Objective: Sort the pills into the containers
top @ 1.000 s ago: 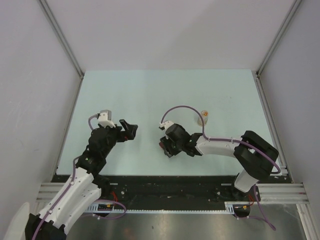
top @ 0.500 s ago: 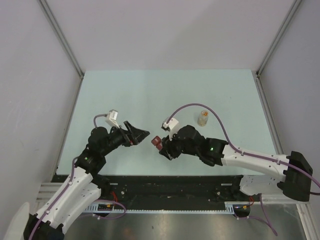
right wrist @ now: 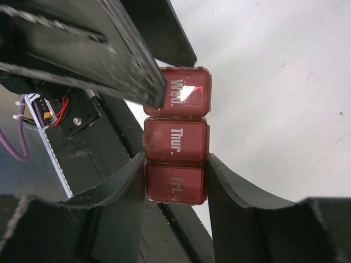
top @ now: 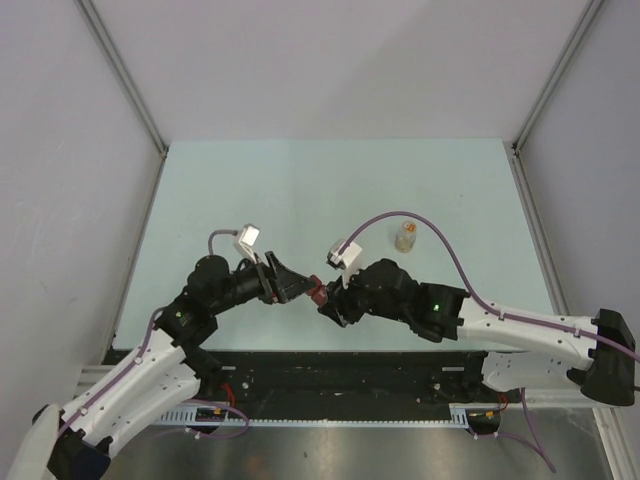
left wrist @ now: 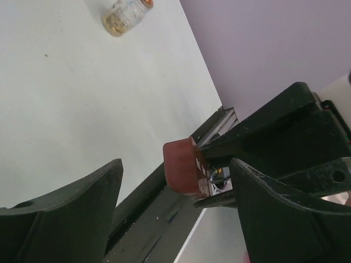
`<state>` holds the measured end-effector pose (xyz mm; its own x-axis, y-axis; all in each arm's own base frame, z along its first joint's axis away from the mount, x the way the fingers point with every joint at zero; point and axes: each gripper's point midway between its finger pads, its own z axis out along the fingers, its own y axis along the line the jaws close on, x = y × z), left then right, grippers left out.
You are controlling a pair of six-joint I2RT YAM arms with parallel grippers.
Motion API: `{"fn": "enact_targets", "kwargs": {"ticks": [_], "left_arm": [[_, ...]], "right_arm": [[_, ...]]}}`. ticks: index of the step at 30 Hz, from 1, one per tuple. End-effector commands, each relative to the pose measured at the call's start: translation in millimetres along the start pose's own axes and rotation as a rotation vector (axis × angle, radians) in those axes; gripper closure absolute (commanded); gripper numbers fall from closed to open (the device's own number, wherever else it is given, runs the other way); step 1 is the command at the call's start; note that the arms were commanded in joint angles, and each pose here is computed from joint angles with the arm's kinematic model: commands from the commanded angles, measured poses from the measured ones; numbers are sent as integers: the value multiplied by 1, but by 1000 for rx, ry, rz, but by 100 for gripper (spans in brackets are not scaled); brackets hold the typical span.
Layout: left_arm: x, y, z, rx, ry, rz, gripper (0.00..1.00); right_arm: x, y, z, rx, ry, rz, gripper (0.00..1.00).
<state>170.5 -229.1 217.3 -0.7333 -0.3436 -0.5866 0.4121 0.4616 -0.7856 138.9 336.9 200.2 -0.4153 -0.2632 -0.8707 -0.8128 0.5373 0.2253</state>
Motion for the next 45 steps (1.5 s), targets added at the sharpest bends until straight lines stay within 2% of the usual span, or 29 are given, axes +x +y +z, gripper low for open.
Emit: {"fn": "enact_targets", "kwargs": {"ticks": [1,3,7,26,27,29,30,31,32,33,36,41,45], "left_arm": [[3,-18,6,40,24,5,18],[6,-22,8,42,36,13,20],[9,-25,12,49,54,22,32],[24,-48,22,151,84,3,64],[25,-49,22,154,86,2,72],[27,-49,24,156,96,1,85],[27,-51,24,159,96,1,98],[27,-51,24,160,95,0,100],[27,-52,24,161,94,-1,100],[26,-52,23,161,90,-4,100],[24,-52,22,159,78,-6,100],[22,-51,22,150,61,-19,100],[18,-49,21,141,37,-25,100]], "right_arm": [[-22,5,-9,-1,-70,-17,84],[-21,7,-8,-5,-68,-22,84],[-22,9,-9,-12,-74,-30,84],[-27,6,-12,17,-99,-46,82],[-28,5,-12,20,-103,-48,82],[-29,5,-13,22,-107,-48,78],[-29,4,-13,23,-107,-49,74],[-29,5,-13,22,-107,-49,62],[-30,5,-14,20,-108,-47,55],[-29,6,-14,14,-106,-48,41],[-27,7,-14,10,-96,-48,29],[-18,6,-13,10,-63,-53,25],[-14,4,-15,25,-47,-57,29]]}}
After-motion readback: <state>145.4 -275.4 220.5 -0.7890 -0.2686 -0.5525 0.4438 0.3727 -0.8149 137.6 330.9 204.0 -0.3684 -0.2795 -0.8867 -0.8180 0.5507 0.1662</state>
